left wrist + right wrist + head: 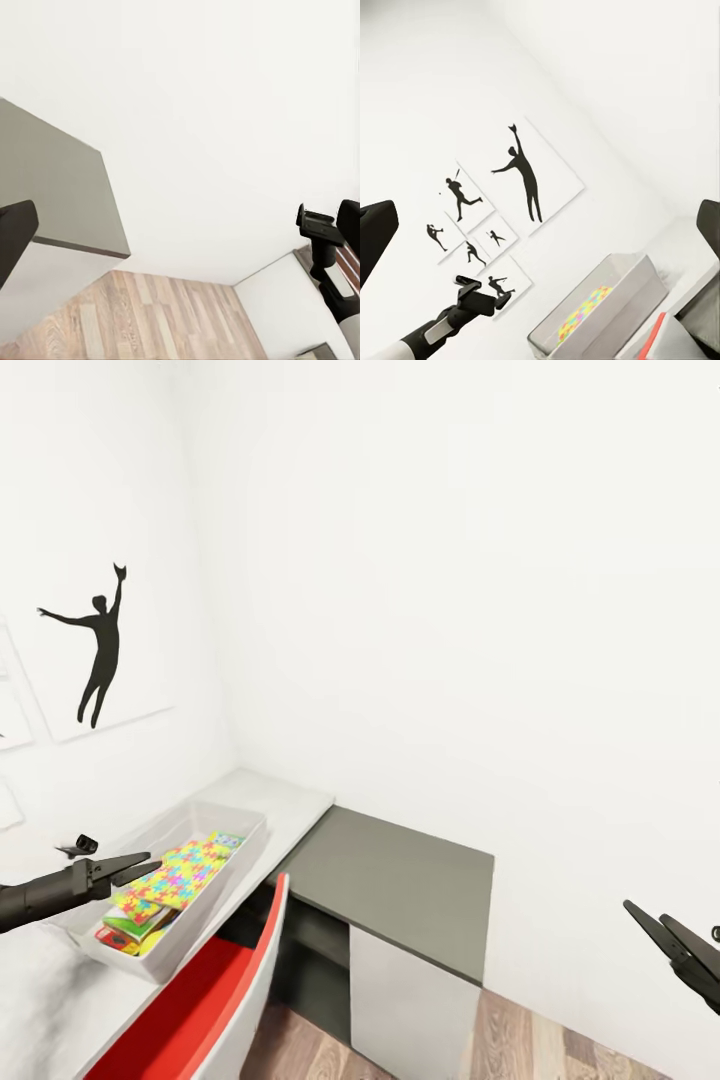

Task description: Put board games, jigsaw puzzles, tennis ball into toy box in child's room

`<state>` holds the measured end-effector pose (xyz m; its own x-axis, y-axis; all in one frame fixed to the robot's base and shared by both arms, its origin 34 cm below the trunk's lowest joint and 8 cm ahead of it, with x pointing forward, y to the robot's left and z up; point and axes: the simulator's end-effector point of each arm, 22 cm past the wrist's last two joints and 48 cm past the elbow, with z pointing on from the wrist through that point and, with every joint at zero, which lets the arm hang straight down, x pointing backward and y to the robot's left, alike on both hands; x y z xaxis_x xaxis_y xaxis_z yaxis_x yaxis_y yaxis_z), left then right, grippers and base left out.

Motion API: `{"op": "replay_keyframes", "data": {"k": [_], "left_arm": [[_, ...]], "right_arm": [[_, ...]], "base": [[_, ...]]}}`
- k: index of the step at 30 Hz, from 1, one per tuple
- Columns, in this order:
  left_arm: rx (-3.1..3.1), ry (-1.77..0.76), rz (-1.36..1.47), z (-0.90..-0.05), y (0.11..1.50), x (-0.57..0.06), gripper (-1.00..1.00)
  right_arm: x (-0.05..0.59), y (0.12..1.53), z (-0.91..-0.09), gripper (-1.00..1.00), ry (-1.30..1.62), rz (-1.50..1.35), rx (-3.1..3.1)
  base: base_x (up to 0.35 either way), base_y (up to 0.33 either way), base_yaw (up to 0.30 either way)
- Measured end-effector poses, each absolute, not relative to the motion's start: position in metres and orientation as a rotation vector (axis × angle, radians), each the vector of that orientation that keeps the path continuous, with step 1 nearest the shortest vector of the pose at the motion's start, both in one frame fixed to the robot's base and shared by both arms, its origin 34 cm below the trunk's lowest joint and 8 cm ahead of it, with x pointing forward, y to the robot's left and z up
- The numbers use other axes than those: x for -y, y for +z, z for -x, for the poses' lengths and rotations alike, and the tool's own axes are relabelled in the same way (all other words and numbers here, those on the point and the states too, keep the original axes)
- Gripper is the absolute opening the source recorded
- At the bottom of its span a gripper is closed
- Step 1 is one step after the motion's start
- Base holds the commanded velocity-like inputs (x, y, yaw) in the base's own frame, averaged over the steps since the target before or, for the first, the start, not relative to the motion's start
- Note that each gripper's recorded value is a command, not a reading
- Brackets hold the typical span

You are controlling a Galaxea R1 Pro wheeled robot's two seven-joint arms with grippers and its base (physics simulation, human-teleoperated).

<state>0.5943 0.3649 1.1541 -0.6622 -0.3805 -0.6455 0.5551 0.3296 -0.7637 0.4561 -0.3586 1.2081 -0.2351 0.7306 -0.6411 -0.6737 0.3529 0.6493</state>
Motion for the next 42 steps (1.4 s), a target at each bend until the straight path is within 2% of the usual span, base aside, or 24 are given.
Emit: {"op": "replay_keyframes", "data": {"k": [27, 42], "left_arm": [[-1.775, -1.406, -0.172, -0.586, 1.176, -0.382, 1.00], [-1.768, -1.387, -0.187, -0.582, 1.186, -0.386, 1.00]], "right_arm": [[0.361, 1.219, -0.449, 1.00, 1.303, -0.041, -1.227], [0.361, 1.224, -0.446, 1.00, 1.301, -0.032, -1.212]], "base": [[-0.010, -0.015, -0.206], [-0.114, 0.000, -0.207]]}}
